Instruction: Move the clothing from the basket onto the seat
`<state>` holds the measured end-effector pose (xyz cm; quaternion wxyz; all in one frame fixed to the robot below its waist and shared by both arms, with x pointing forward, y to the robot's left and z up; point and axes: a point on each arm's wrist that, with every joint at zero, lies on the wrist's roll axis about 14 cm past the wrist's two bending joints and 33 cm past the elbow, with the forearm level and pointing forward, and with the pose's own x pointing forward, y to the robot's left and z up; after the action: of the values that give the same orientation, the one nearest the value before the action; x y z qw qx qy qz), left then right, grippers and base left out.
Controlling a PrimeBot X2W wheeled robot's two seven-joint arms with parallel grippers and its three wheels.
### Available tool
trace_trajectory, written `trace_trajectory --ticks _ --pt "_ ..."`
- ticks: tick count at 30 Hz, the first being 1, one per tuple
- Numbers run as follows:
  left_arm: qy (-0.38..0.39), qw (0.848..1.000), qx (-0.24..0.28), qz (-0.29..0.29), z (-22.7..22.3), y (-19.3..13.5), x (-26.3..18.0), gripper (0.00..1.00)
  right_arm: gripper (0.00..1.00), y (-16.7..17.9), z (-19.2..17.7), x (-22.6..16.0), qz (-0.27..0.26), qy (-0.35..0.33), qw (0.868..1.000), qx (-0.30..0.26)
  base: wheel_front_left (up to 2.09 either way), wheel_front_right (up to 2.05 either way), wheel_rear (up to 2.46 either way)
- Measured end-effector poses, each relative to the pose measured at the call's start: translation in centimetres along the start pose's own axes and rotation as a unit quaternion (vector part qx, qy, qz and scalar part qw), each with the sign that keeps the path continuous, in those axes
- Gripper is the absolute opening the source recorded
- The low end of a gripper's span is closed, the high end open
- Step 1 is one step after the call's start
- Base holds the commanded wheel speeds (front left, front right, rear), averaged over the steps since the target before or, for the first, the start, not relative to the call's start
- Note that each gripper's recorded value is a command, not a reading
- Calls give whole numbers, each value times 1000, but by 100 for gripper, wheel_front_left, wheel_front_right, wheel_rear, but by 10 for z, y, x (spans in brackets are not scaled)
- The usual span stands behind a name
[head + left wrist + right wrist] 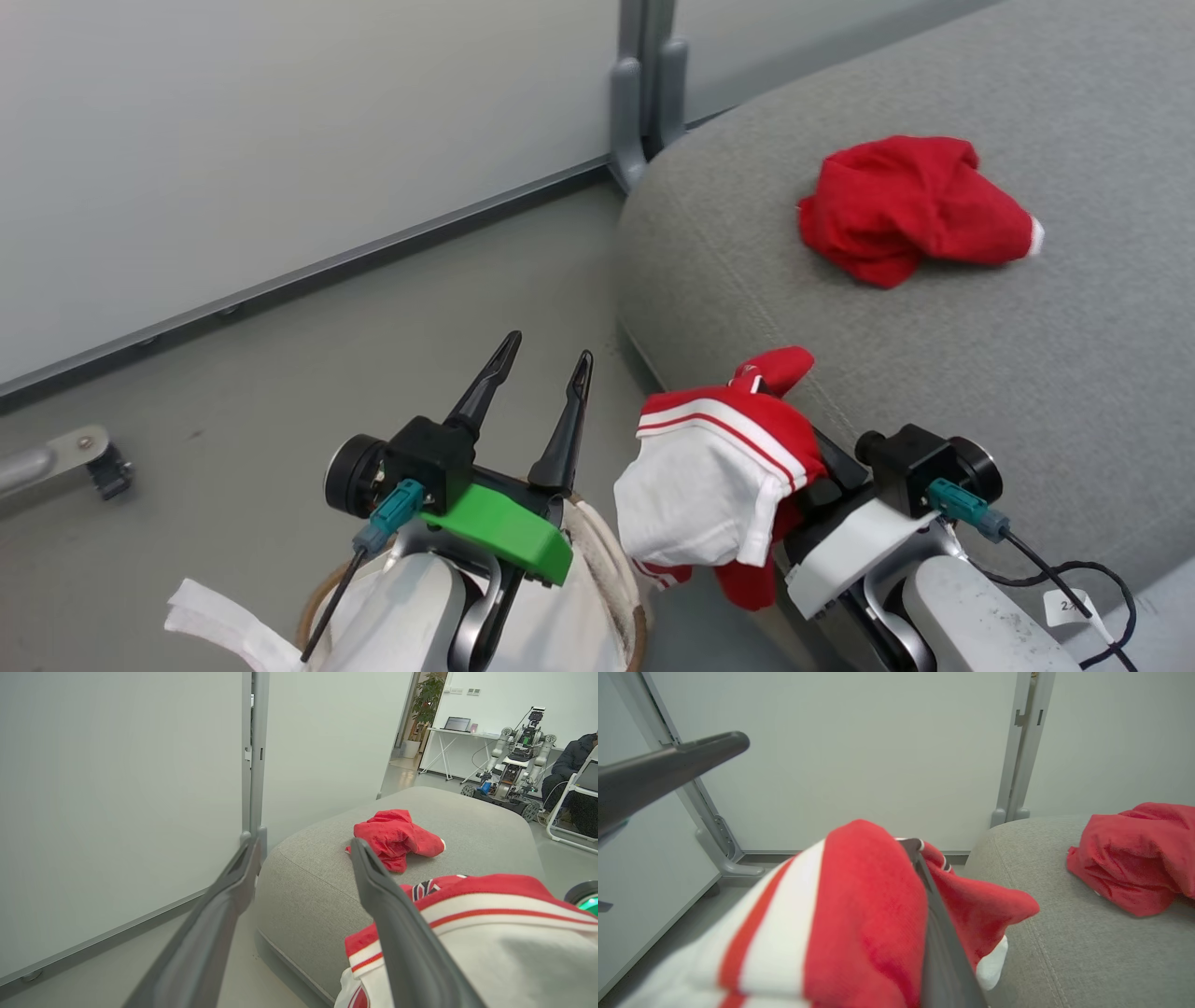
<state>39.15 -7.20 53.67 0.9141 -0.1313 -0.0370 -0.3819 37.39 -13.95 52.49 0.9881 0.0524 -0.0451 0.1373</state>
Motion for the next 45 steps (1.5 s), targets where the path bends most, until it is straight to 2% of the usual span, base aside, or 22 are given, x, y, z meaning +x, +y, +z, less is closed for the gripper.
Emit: trace_trajectory --ticks 8,14,17,21,23,25,31,38,42,43,45 --pt "34 997 -17 -74 -31 -40 26 100 0 -55 9 -35 -91 0 996 -25 0 0 0" --pt "50 994 -30 -94 -51 -44 40 100 0 -92 53 -17 -109 -39 989 -87 0 0 0" --pt "60 993 -34 -96 -62 -40 45 100 0 -116 93 -1 -117 -74 981 -140 0 0 0" --pt "61 993 -37 -99 -72 -32 55 100 0 -158 155 16 -139 -117 957 -226 0 0 0" --pt "62 993 -40 -95 -79 -24 59 100 0 -174 172 27 -143 -120 945 -267 0 0 0" --pt "65 993 -44 -90 -85 -15 62 100 0 -186 177 38 -150 -119 941 -279 0 0 0" --pt "72 994 -53 -69 -107 13 70 100 0 -226 148 69 -178 -79 941 -277 0 0 0" --pt "79 995 -55 -34 -130 53 73 100 0 -277 67 80 -234 9 940 -247 0 0 0" --pt "92 994 -62 2 -145 80 63 100 0 -291 14 80 -257 57 940 -217 0 0 0" --pt "96 993 -61 12 -148 88 59 100 15 -292 0 79 -257 73 939 -215 0 0 0" --pt "102 993 -56 30 -152 101 53 100 28 -294 -23 76 -264 92 939 -201 0 0 0"
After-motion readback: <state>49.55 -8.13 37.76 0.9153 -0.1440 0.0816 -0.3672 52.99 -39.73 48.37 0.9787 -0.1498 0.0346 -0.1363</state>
